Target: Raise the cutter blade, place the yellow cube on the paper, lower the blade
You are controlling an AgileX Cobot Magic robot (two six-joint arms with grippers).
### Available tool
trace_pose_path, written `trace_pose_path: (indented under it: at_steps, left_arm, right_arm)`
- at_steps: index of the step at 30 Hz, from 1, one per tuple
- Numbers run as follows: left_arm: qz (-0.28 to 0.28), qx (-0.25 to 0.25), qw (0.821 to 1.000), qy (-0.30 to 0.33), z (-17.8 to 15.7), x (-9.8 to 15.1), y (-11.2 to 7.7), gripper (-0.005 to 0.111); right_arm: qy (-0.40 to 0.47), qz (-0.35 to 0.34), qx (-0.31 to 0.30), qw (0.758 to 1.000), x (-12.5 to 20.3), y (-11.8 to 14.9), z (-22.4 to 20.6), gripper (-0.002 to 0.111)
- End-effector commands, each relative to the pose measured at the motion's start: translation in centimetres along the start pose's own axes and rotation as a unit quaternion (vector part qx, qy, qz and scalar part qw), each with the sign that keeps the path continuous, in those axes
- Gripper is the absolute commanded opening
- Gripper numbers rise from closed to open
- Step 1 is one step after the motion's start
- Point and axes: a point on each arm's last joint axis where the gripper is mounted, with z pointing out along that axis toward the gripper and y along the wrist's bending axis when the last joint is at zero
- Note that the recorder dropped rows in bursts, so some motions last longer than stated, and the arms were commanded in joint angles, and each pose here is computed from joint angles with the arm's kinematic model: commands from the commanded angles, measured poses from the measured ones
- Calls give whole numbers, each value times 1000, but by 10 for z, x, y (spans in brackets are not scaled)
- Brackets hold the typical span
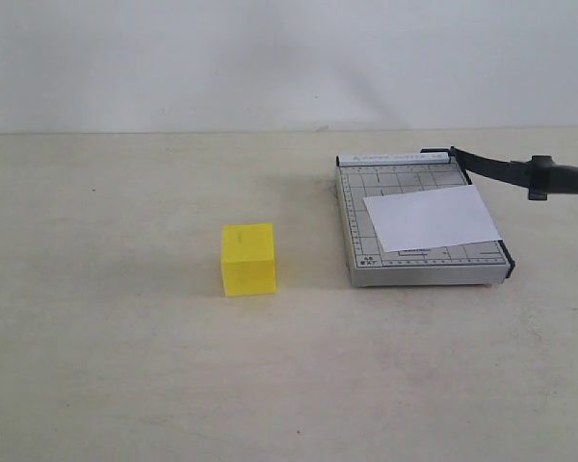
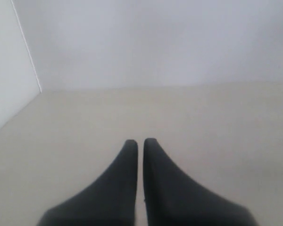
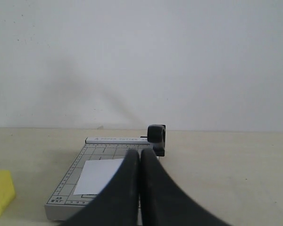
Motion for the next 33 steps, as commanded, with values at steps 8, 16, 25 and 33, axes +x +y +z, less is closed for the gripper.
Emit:
trace_pose_path:
  at_steps: [8,16,25,33]
  left_arm:
    - [-198,6,953,-228,-10,-40,7,4]
    - [-274,24,934,-229,-10,-41,7,4]
    - [-431,66,870,-231,-11,-42,8,4]
    - [-477,81,843,-233,-11,-43,8,4]
  right_arm:
    - [-3,-2,1,1000,-1,0,-1,0]
    - [-3,-2,1,1000,-1,0,-1,0]
    - [-3,-2,1,1000,-1,0,-1,0]
    - [-15,-1,3,1000,-3,0,-1,0]
